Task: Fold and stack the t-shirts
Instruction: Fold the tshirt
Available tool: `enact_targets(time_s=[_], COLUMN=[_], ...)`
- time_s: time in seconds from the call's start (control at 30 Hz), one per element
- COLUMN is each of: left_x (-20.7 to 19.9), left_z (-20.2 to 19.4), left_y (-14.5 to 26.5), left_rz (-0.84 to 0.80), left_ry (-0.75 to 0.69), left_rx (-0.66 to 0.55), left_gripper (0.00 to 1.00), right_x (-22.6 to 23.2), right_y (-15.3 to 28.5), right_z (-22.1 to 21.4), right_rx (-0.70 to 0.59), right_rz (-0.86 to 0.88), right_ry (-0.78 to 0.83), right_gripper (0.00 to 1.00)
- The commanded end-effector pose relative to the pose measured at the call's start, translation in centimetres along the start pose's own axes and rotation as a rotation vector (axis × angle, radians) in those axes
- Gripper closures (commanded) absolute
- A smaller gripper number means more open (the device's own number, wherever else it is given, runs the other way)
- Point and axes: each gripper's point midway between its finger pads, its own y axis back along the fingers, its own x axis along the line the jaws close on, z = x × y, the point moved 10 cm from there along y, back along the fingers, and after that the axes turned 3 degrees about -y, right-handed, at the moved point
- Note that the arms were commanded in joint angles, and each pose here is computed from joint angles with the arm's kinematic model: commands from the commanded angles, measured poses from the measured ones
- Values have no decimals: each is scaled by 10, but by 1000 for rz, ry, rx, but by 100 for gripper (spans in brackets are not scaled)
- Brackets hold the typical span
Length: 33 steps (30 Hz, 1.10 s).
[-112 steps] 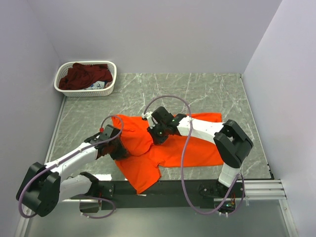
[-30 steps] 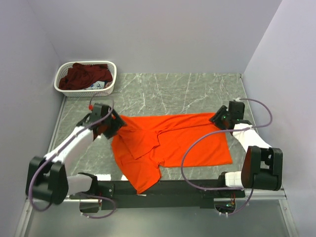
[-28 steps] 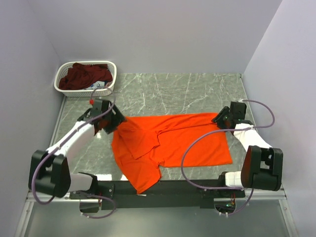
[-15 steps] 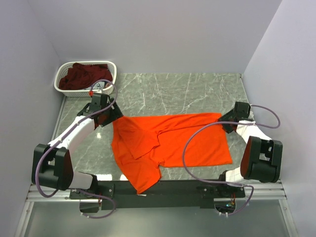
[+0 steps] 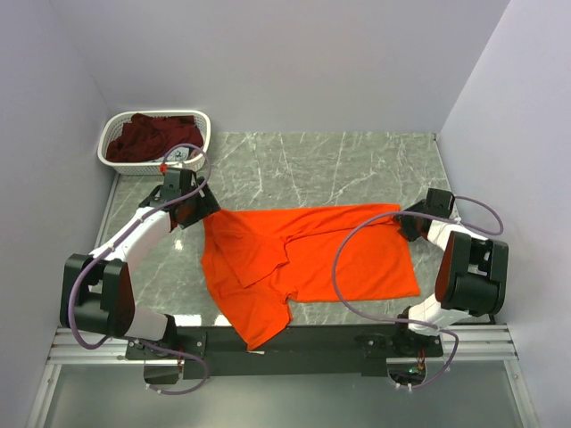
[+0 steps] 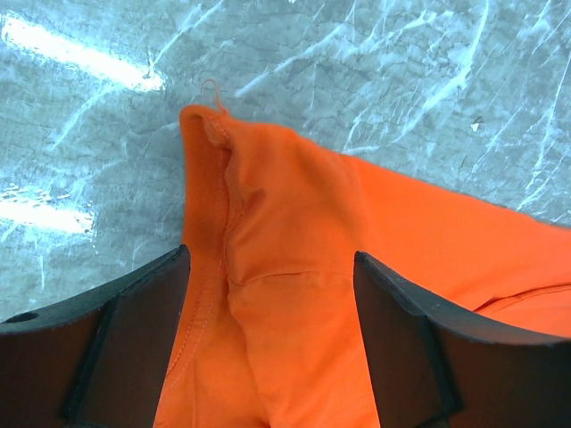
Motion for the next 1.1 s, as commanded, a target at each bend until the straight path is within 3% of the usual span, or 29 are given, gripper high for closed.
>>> enact_targets(time_s=[0.0, 0.13, 0.23, 0.37, 0.5, 0.83, 1.07], left_x=[-2, 0, -1, 0, 0, 3, 4], left_z=[4, 4, 5, 5, 6, 6, 7], left_y=[2, 2, 3, 3, 5, 6, 7], left_rz=[-31, -27, -28, -29, -30, -22, -20], left_ry=[-15, -12, -9, -8, -7, 5, 11], left_rx=[-25, -25, -30, -33, -36, -35, -37], left_gripper=[21, 21, 21, 21, 21, 21, 21], right_x=[-1, -3, -5, 1, 4, 1, -16], right_y=[-6, -10, -11, -6, 3, 17, 17], right_z=[3, 8, 10, 16, 21, 19, 11], right_rx=[-6, -17, -13, -23, -41, -49, -43], right_rz=[28, 46, 52, 71, 70, 103, -1], right_ry=[-18, -15, -2, 28, 72, 180, 195], right_gripper=[50, 57, 67, 88, 100, 100, 70])
